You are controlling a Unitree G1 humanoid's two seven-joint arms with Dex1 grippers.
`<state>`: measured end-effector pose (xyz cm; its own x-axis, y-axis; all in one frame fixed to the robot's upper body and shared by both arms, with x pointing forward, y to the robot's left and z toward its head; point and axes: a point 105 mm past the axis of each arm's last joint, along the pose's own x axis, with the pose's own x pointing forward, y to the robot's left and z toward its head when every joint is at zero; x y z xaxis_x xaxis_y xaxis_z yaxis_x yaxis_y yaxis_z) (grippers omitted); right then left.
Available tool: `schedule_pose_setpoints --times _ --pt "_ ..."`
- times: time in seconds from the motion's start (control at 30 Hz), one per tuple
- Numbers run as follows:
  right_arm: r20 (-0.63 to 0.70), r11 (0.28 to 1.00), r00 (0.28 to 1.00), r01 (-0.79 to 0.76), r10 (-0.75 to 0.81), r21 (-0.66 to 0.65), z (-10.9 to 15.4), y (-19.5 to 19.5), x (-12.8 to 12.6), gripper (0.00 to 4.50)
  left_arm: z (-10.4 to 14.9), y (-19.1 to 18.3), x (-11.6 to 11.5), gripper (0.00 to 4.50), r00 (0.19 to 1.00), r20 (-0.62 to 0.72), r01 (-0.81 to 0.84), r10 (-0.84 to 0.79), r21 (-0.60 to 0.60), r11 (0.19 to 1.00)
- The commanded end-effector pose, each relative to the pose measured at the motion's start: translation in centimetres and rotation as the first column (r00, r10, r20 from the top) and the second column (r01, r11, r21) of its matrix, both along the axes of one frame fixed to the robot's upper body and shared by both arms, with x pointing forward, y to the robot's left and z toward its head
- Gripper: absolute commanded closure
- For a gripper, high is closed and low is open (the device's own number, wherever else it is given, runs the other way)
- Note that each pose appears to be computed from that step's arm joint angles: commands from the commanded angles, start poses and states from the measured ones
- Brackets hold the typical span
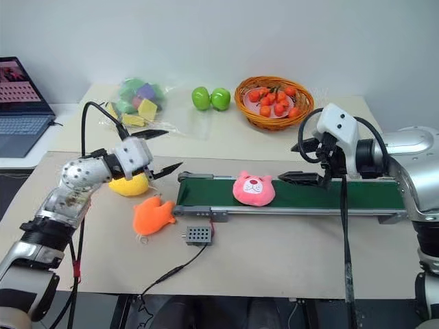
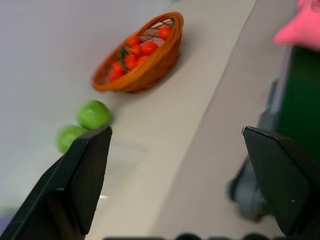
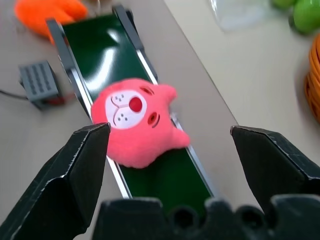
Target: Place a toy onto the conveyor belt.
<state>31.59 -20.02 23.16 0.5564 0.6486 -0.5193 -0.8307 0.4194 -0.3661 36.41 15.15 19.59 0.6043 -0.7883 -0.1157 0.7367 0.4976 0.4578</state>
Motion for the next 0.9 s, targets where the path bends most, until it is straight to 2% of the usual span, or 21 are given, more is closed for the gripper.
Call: schedule_pose_setpoints --times 0.03,0.13,0.27,0.33,0.43,0.53,0.63,0.9 --pt "0.063 0.997 0.998 0.013 -0.009 -0.072 1.3 -1.1 -0.2 0.0 2.4 -1.0 -3.2 0.05 0.965 -0.206 0.148 -0.162 -0.084 0.986" --pt "0.079 1.0 0.997 -0.012 0.011 0.008 2.7 -0.6 -0.6 0.0 2.9 -1.5 -5.1 0.05 0.92 -0.31 0.213 -0.24 -0.119 0.97" --pt "0.097 0.997 0.995 -0.039 0.032 0.071 3.9 -0.1 -1.4 0.0 3.2 -1.6 -5.7 0.05 0.908 -0.328 0.249 -0.261 -0.082 0.965" --pt "0.105 0.993 0.993 -0.055 0.044 0.105 4.3 0.3 -1.6 0.0 3.3 -1.6 -5.2 0.05 0.919 -0.314 0.232 -0.24 -0.064 0.971" --pt "0.1 0.982 0.993 -0.084 0.068 0.169 4.3 1.2 -2.1 0.0 4.1 -1.9 -2.9 0.05 0.953 -0.258 0.141 -0.156 -0.076 0.987" --pt "0.088 0.979 0.994 -0.08 0.064 0.188 3.6 1.3 -2.1 0.0 4.5 -3.0 -3.2 0.05 0.94 -0.277 0.169 -0.197 -0.122 0.978" --pt "0.084 0.979 0.995 -0.069 0.054 0.191 3.2 1.2 -2.0 0.0 4.6 -3.2 -3.8 0.05 0.929 -0.293 0.201 -0.225 -0.111 0.973" --pt "0.092 0.982 0.995 -0.051 0.034 0.184 3.2 0.7 -1.8 0.0 6.6 -3.8 -3.8 0.05 0.929 -0.269 0.215 -0.255 -0.169 0.962"
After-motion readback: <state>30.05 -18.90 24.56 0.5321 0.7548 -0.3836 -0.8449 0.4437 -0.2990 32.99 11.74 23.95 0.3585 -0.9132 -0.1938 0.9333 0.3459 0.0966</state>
